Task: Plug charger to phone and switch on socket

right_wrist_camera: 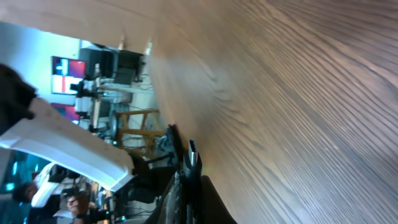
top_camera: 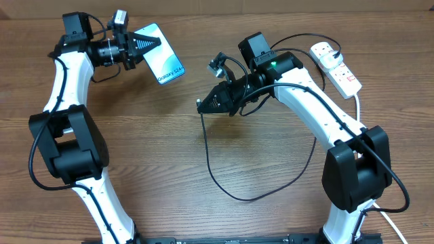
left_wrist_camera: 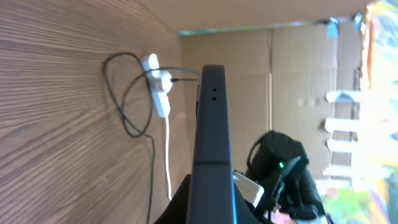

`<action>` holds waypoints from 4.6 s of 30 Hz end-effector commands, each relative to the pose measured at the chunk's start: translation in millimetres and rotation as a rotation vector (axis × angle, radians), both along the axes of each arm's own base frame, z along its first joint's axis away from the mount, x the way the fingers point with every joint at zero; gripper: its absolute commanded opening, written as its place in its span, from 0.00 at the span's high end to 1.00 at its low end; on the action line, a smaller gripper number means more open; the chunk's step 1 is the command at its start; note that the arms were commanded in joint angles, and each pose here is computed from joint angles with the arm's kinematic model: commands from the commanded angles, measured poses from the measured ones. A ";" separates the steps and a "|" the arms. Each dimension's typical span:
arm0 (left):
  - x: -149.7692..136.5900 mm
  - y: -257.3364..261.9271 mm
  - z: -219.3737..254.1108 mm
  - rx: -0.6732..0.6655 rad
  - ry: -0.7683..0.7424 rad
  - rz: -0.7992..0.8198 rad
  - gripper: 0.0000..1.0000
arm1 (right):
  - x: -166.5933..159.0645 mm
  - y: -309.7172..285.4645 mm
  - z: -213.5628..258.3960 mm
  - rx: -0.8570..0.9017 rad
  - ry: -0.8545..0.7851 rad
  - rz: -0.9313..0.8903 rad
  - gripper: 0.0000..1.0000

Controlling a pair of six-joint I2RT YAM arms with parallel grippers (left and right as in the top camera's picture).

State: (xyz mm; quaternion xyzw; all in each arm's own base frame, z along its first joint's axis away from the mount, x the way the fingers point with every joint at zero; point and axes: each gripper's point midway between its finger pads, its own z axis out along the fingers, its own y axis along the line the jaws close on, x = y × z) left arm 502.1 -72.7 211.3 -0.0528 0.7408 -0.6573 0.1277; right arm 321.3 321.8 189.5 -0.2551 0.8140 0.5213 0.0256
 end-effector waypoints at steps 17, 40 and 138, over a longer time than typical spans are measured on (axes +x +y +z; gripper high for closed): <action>-28.6 -59.2 25.6 -0.110 -0.036 -0.184 0.96 | -3.8 9.8 16.4 0.075 -0.019 0.031 0.96; -35.3 -78.5 25.1 -0.105 -0.073 -0.226 0.96 | 12.2 0.5 17.3 0.086 -0.050 -0.004 0.96; -38.1 -87.9 25.2 -0.104 -0.078 -0.246 0.96 | 16.5 3.4 9.9 0.095 0.010 -0.018 0.96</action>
